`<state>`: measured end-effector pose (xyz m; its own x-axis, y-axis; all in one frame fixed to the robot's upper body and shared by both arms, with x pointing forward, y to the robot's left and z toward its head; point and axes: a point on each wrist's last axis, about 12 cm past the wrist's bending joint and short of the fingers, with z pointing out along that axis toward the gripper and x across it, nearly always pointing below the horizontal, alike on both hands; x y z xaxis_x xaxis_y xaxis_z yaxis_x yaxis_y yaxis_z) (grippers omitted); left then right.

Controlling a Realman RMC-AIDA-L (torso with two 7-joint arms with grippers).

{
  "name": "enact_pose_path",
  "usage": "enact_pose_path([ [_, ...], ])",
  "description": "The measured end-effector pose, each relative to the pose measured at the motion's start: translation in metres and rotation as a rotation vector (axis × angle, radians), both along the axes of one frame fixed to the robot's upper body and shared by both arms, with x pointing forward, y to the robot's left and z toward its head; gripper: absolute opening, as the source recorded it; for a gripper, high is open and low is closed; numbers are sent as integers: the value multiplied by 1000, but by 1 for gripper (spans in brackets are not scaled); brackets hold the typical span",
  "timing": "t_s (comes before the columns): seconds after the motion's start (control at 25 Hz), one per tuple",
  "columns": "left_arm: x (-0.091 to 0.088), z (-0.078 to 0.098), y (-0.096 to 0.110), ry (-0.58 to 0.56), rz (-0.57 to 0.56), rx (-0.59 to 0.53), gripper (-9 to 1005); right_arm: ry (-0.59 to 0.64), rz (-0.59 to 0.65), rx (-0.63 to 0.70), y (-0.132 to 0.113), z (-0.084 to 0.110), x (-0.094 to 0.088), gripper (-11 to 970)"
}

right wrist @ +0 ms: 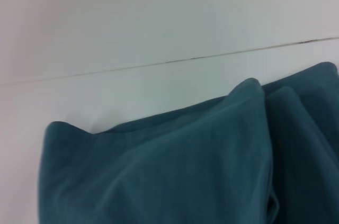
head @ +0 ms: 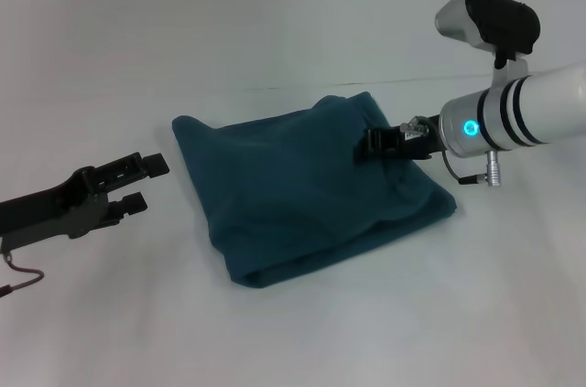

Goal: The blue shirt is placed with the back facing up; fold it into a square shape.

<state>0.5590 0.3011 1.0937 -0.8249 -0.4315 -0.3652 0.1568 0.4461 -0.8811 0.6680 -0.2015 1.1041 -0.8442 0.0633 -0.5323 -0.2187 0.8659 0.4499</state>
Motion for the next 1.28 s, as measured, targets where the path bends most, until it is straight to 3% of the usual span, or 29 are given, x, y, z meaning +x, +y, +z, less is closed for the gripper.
enact_pose_path([
  [0.36,-1,0,1,2,3,0,962,-22,52,82,-9,43,4,79],
  [0.56,-1,0,1,2,2,-3,962,-30,64,90,-12,53,3,95],
  [0.92,-1,1,1,3,0,-12,961,-33,36,72,-25,55,4,122],
  [1.28,-1,1,0,2,5,-19,961,-29,2,17,-33,42,5,150],
])
